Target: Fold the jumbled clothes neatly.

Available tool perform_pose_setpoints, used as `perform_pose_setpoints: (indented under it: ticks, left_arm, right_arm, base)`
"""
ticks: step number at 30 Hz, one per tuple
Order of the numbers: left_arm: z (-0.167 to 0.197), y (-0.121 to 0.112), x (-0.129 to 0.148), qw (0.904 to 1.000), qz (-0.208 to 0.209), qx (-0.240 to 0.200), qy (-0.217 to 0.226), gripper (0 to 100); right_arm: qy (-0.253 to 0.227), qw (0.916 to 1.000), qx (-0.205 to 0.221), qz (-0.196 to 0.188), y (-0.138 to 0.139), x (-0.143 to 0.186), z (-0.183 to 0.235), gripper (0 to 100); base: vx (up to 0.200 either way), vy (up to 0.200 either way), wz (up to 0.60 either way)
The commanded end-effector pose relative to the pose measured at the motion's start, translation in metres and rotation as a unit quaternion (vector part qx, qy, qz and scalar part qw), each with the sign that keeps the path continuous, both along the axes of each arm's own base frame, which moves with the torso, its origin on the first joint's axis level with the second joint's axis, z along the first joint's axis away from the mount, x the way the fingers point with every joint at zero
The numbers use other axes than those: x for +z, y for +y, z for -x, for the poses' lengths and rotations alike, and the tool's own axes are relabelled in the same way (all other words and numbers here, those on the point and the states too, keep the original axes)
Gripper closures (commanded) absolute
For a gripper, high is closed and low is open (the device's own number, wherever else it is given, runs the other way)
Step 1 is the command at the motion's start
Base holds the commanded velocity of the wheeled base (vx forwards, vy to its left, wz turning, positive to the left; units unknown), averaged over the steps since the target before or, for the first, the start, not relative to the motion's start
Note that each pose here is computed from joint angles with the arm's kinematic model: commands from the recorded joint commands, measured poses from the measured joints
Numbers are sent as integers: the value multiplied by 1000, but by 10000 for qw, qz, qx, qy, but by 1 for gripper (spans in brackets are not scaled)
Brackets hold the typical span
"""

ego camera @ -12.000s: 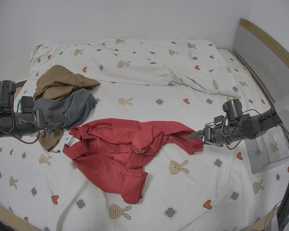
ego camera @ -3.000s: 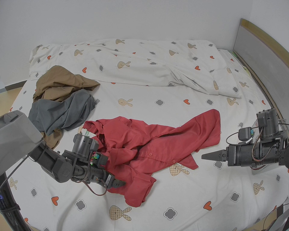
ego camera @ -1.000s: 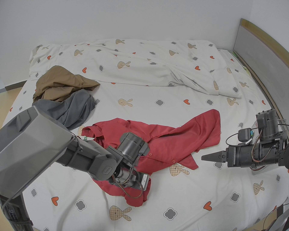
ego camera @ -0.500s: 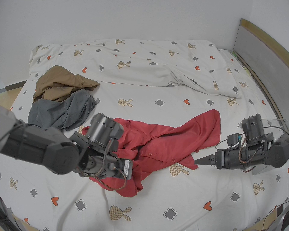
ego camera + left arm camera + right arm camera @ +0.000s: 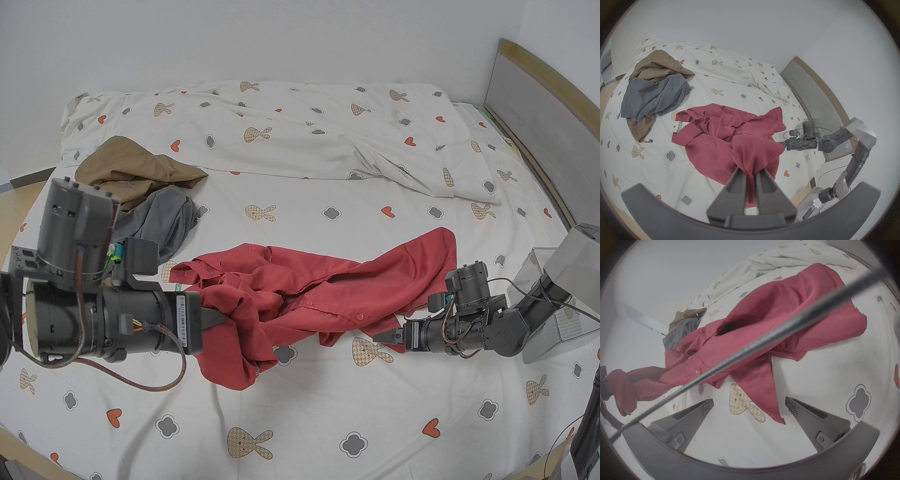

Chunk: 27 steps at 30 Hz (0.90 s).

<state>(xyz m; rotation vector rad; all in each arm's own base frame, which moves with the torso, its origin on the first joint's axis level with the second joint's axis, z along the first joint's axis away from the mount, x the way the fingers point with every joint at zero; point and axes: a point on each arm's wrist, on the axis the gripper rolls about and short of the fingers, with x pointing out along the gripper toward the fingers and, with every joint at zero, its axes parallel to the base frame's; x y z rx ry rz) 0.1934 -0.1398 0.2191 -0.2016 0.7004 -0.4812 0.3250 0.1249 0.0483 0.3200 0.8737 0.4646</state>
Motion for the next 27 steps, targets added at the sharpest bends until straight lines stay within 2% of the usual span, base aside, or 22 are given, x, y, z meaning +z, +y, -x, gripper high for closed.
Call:
perform_pose_setpoints:
  ticks: [1,5,6,18,21,22,27]
  left_arm:
    - [12,9,12,9996,179,-9,-209,100]
    - [10,8,9,9998,146,-15,-157,100]
    - [10,7,8,9998,132,-19,-148,100]
    - [10,7,8,9998,128,-15,-132,100]
    - [10,8,7,9999,119,-7,-119,100]
    - [9,9,7,9998,123,23,-126,100]
    - [7,13,9,9997,139,119,-162,100]
  right_arm:
    - [161,9999,-8,60,1,-15,-6,0]
    - [170,9998,49,47,5,-16,-4,0]
    - [177,9998,57,50,6,-16,-3,100]
    - [64,9999,-112,-27,-5,-3,-2,100]
    - [-122,9996,-207,-124,-16,17,5,100]
    - [-297,9989,-292,-192,-24,35,13,100]
    - [-520,9967,-548,-304,-51,93,40,100]
  base:
    - [0,0,0]
    - [0,0,0]
    - [0,0,0]
    - [0,0,0]
    - [0,0,0]
    - [0,0,0]
    - [0,0,0]
